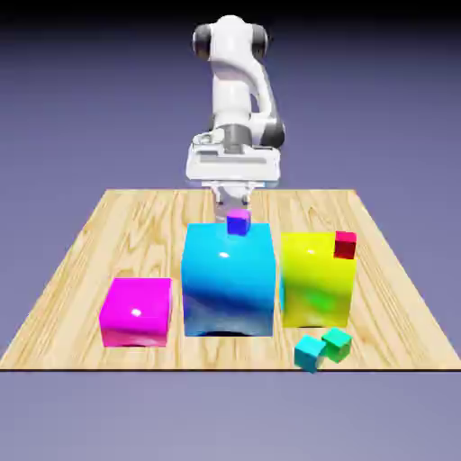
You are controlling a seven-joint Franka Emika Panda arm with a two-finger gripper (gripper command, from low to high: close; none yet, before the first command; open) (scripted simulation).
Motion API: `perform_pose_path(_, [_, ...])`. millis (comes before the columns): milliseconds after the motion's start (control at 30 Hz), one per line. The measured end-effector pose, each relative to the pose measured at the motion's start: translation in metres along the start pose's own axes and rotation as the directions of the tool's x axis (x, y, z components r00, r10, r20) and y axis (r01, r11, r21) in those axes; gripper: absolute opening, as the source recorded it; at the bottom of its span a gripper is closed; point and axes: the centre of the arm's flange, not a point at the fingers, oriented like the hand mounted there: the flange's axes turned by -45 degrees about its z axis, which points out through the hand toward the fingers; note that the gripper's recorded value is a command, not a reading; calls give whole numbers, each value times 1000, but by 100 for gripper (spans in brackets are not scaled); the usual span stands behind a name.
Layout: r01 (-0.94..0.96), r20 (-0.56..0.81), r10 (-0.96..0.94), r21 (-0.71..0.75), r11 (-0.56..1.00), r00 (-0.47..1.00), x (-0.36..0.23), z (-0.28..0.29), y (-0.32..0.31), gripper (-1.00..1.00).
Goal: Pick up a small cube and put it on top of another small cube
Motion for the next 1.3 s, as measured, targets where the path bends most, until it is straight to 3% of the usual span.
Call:
perform_pose_path(267, [-121, 290, 123, -23, 992, 949, 25, 82, -21, 0])
perform_pose_path(567, [-259, 582, 261, -89, 962, 770, 26, 180, -52, 0])
perform_pose_path(933, [-391, 833, 383, -223, 893, 399, -1, 286, -91, 0])
perform_pose_path(1300, [-447, 915, 397, -383, 808, -66, -40, 365, -115, 0])
